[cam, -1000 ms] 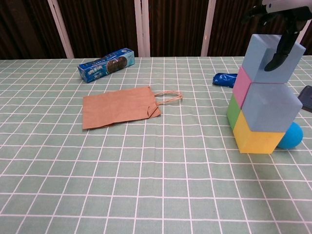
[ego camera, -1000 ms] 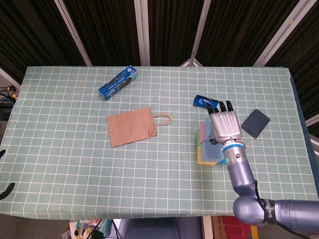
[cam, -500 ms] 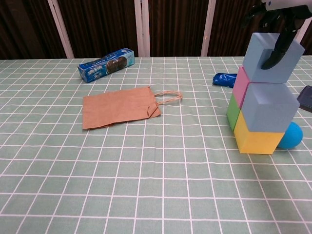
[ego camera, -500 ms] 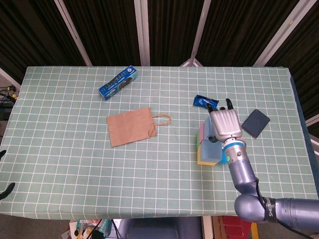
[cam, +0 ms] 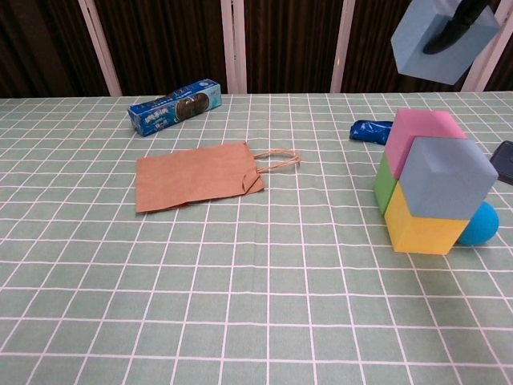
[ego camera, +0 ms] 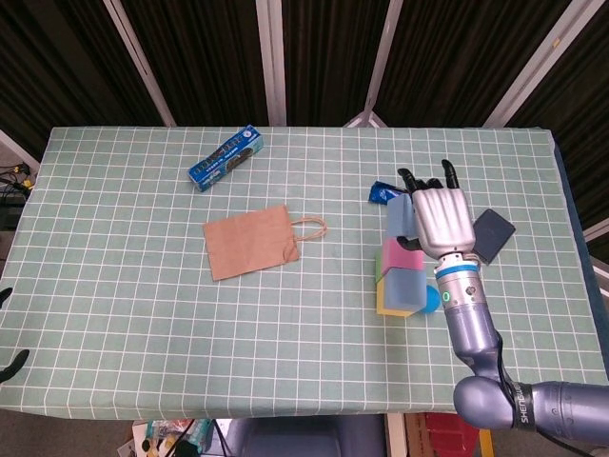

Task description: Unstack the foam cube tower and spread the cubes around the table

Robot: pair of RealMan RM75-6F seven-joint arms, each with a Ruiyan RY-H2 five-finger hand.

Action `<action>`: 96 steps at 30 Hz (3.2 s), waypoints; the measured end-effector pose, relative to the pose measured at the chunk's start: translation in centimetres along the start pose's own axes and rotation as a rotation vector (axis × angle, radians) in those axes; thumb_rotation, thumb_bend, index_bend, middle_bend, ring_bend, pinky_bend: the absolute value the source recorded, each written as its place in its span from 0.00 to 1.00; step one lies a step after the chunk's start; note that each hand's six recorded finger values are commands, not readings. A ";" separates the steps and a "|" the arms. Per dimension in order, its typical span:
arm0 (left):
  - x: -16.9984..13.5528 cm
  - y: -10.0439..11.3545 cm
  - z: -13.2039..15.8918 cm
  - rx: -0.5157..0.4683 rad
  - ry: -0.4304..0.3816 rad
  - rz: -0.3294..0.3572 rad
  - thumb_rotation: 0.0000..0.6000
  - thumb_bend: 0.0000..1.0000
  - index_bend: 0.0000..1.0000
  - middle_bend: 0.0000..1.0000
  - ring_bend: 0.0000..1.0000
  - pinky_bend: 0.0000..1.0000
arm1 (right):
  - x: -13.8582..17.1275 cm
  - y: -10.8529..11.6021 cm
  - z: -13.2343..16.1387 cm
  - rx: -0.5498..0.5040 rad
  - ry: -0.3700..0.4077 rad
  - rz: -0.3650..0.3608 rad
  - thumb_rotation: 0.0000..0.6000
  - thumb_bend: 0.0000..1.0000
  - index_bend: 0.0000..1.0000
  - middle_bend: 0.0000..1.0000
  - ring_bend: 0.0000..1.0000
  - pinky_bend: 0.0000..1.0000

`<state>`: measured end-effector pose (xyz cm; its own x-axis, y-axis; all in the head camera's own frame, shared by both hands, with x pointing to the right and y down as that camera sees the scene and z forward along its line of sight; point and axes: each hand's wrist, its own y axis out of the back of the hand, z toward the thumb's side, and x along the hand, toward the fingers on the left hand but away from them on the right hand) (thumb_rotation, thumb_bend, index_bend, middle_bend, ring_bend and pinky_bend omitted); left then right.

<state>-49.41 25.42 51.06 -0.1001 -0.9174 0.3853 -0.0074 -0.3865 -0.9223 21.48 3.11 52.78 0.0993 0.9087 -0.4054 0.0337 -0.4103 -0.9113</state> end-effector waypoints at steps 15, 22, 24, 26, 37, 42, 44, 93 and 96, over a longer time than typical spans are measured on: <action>0.4 -0.2 0.0 0.004 0.005 -0.004 1.00 0.31 0.11 0.00 0.00 0.02 | 1.3 -4.1 9.5 -0.174 0.205 0.100 1.00 0.28 0.18 0.62 0.33 0.00; 0.5 -0.1 -0.2 -0.002 0.007 -0.008 1.00 0.30 0.11 0.00 0.00 0.02 | 2.8 -7.0 12.8 -0.202 0.239 0.156 1.00 0.28 0.17 0.55 0.31 0.00; 0.5 -0.1 -0.2 -0.004 0.008 -0.008 1.00 0.30 0.11 0.00 0.00 0.02 | 3.3 -7.9 13.5 -0.207 0.247 0.173 1.00 0.28 0.15 0.33 0.21 0.00; 0.5 0.0 -0.2 -0.005 0.007 -0.007 1.00 0.30 0.11 0.00 0.00 0.02 | 3.6 -8.6 14.0 -0.202 0.252 0.190 1.00 0.28 0.10 0.14 0.10 0.00; 0.6 0.2 -0.7 -0.012 0.029 0.005 1.00 0.30 0.11 0.00 0.00 0.02 | 4.1 -8.7 13.1 -0.193 0.227 0.196 1.00 0.24 0.00 0.00 0.03 0.00; 0.5 0.2 -0.6 -0.011 0.030 0.007 1.00 0.30 0.11 0.00 0.00 0.02 | 4.1 -7.3 11.5 -0.184 0.203 0.174 1.00 0.24 0.00 0.00 0.03 0.00; 0.4 0.2 -0.6 -0.010 0.030 0.007 1.00 0.30 0.11 0.00 0.00 0.02 | 4.2 -6.8 10.7 -0.174 0.193 0.171 1.00 0.24 0.00 0.00 0.03 0.00; 0.2 -0.2 -0.1 0.013 0.023 0.005 1.00 0.30 0.11 0.00 0.00 0.02 | 0.5 -8.2 -8.3 0.083 -0.002 0.268 1.00 0.24 0.00 0.08 0.03 0.00; 0.2 -0.1 -0.2 0.011 0.027 0.005 1.00 0.31 0.11 0.00 0.00 0.02 | 0.5 -8.3 -7.9 0.086 0.002 0.277 1.00 0.24 0.00 0.08 0.03 0.00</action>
<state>-49.63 25.27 51.28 -0.1269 -0.9166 0.3792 0.0042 -0.3827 -0.9238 29.14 6.39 60.70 0.0946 0.7626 -0.6399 -0.0796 -0.6350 -0.7684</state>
